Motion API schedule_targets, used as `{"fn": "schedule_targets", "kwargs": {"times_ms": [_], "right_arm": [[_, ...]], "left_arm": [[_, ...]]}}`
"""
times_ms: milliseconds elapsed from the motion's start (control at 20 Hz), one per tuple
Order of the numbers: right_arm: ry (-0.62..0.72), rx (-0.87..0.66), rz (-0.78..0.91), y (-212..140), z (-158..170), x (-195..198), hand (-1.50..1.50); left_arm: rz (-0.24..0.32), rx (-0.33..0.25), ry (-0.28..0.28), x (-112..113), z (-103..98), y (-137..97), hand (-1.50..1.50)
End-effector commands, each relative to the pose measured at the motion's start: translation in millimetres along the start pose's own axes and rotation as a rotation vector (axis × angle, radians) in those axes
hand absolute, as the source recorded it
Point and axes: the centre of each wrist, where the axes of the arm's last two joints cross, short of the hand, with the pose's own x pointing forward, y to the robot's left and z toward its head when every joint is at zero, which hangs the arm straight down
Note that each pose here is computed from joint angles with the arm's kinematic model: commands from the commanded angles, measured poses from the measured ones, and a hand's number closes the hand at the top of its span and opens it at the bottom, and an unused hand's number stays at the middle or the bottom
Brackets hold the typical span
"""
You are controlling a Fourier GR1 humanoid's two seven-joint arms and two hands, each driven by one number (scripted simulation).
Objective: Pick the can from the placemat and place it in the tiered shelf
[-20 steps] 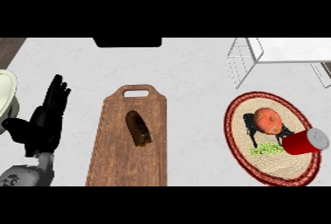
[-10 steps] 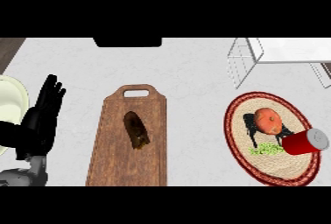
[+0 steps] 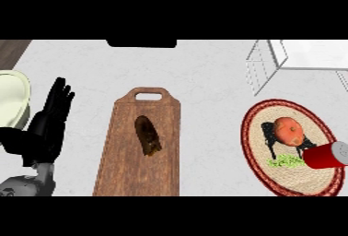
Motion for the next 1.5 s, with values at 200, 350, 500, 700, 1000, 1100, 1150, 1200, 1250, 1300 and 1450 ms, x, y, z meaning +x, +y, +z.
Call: {"fn": "schedule_targets", "kwargs": {"times_ms": [200, 350, 500, 700, 1000, 1100, 1150, 1200, 1250, 1300, 1450], "right_arm": [[0.149, 0.014, 0.195, 43.1, -6.2, 15.7, -1.50], [0.225, 0.006, 0.297, 55.0, -13.0, 18.8, -1.50], [0.313, 0.064, 0.356, 67.3, -21.1, 18.7, -1.50], [0.315, 0.038, 0.326, 77.7, -29.2, -0.1, -1.50], [0.284, 0.041, 0.299, 104.6, -38.4, -8.3, -1.50], [0.291, 0.049, 0.294, 99.9, -47.3, -31.8, -1.50], [0.290, 0.047, 0.288, 89.5, -45.5, -30.9, -1.50], [0.287, 0.071, 0.293, 88.9, -43.9, -28.1, -1.50], [0.302, 0.070, 0.293, 89.5, -59.6, -22.5, -1.50], [0.302, 0.061, 0.286, 107.2, -42.6, -19.9, -1.50], [0.295, 0.063, 0.282, 99.5, -48.6, -42.3, -1.50]], "left_arm": [[-0.012, 0.005, 0.001, 13.0, -6.5, 9.4, 0.00], [-0.005, 0.001, -0.003, -1.1, 6.7, -1.2, 0.00], [0.006, -0.002, 0.000, -3.0, -1.7, 5.8, 0.00], [-0.001, 0.015, -0.010, 6.6, -2.4, 8.2, 0.00], [0.020, 0.025, 0.006, -5.4, -3.4, -1.0, 0.00], [-0.007, 0.018, 0.001, 10.6, -3.9, 12.7, 0.00], [-0.011, 0.026, 0.009, 1.7, -7.3, 7.0, 0.00], [0.000, 0.036, -0.007, -4.0, 5.8, -13.4, 0.00], [-0.004, 0.012, -0.002, 1.5, -1.8, 2.3, 0.00], [-0.005, 0.034, -0.004, 0.1, -16.6, -8.4, 0.00], [0.004, 0.013, 0.000, 2.0, -11.1, -5.1, 0.00]]}}
